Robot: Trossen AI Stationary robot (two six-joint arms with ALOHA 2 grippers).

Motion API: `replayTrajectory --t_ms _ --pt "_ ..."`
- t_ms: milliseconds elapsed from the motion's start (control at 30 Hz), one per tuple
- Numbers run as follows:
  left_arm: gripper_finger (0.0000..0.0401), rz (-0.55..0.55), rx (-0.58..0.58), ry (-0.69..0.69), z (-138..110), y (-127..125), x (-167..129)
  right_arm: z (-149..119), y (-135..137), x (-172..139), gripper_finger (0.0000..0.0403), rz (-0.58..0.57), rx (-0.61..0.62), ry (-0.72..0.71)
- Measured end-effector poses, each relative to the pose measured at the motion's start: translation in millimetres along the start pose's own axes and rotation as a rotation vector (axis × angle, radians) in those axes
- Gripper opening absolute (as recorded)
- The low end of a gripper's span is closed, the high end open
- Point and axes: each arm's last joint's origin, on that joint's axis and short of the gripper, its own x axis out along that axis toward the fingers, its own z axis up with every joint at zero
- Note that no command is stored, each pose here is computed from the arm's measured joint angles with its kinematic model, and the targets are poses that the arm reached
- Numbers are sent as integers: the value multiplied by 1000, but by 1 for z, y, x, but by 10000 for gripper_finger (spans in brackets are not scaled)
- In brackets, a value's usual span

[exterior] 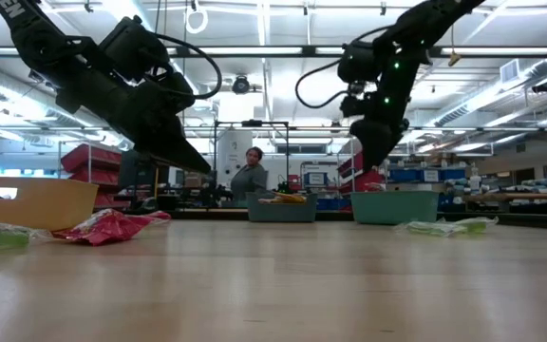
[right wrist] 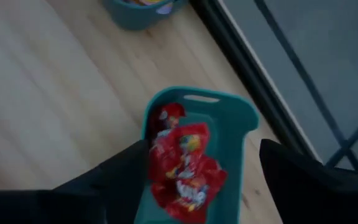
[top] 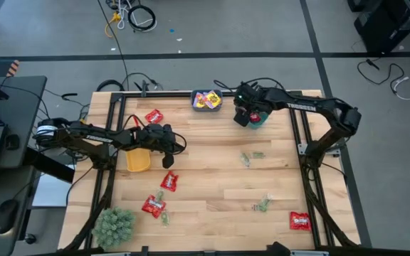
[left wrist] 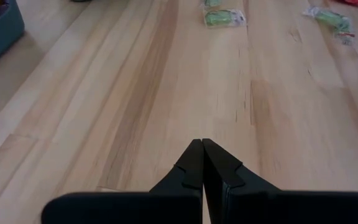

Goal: Sort candy
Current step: Put the red candy into the green bin

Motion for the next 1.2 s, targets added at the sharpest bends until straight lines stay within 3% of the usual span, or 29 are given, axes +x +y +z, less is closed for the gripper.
replayTrajectory --t_ms 133,333,400,667,833,1033,1200 --pt "1 0 4 0 0 0 0 -2 2 1 236 43 9 10" --pt "1 1 4 1 0 0 0 -9 6 29 42 61 2 98" --pt "1 1 5 1 0 0 0 -9 6 36 15 57 10 93" --pt "1 2 7 4 0 0 0 -4 -2 57 3 104 59 55" --pt "1 2 3 7 -1 0 0 -6 -6 56 28 102 54 90" --pt "1 6 1 9 -1 0 0 -7 1 7 49 117 -5 78" --pt "1 10 -1 9 -1 0 0 -24 29 -43 43 183 -48 93"
